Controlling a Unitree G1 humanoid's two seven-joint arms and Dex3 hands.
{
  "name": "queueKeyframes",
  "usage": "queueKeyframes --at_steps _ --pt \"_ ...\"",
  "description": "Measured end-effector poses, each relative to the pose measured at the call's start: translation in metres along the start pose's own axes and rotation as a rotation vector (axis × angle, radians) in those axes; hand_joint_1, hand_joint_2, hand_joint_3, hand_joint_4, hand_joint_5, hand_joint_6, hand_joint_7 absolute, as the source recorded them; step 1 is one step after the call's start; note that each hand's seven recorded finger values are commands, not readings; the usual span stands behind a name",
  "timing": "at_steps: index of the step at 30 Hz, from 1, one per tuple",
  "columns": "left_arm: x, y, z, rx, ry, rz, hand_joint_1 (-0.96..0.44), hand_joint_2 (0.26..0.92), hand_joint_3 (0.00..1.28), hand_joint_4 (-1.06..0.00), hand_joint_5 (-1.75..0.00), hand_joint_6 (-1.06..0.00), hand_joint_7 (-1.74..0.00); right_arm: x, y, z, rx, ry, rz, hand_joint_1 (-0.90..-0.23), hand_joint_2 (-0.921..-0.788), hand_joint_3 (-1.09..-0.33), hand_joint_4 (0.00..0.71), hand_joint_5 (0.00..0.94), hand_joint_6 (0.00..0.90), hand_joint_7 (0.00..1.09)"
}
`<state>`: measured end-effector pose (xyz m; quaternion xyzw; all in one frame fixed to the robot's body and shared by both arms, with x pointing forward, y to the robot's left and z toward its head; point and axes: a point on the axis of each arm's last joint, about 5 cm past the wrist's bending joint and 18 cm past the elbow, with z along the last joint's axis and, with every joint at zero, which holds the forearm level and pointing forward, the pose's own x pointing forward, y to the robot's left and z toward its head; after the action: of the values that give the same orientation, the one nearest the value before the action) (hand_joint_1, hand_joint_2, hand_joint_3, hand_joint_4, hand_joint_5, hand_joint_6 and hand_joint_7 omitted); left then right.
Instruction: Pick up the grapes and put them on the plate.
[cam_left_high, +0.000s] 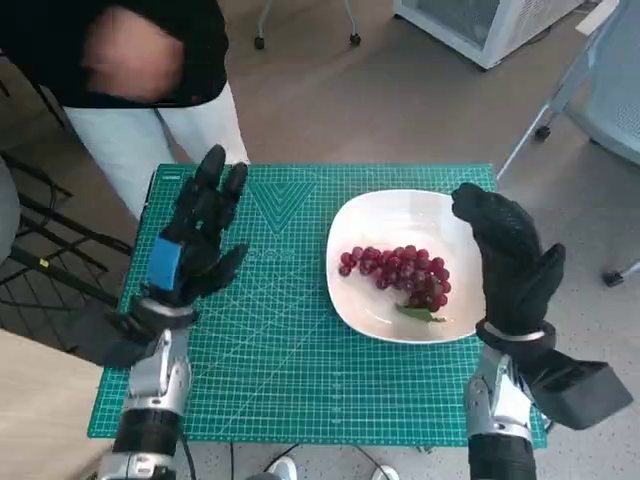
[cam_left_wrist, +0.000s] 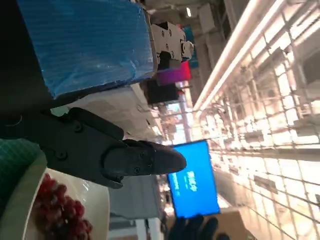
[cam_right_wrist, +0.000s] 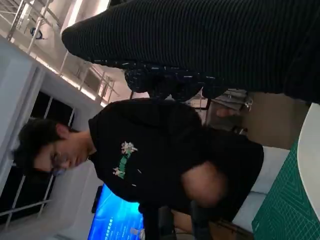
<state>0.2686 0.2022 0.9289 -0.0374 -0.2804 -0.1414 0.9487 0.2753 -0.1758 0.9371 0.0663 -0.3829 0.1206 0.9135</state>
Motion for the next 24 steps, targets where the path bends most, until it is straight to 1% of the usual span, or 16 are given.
queueKeyframes --at_steps 19,24 --pt "-0.0051 -0.0029 -0.0012 -0.022 0.018 0.006 -0.43 0.921 0.26 -0.24 -0.02 -0.24 -0.02 0.001 0.0016 -0.001 0.011 0.009 0.027 -0.651 -0.921 -0.678 0.454 0.0 0.211 0.17" --pt "-0.0051 -0.0036 -0.001 -0.003 0.02 0.014 -0.36 0.921 0.26 -0.27 -0.03 -0.26 -0.03 0.0011 0.0015 -0.0007 0.009 0.008 0.031 -0.649 -0.921 -0.68 0.454 0.0 0.212 0.17"
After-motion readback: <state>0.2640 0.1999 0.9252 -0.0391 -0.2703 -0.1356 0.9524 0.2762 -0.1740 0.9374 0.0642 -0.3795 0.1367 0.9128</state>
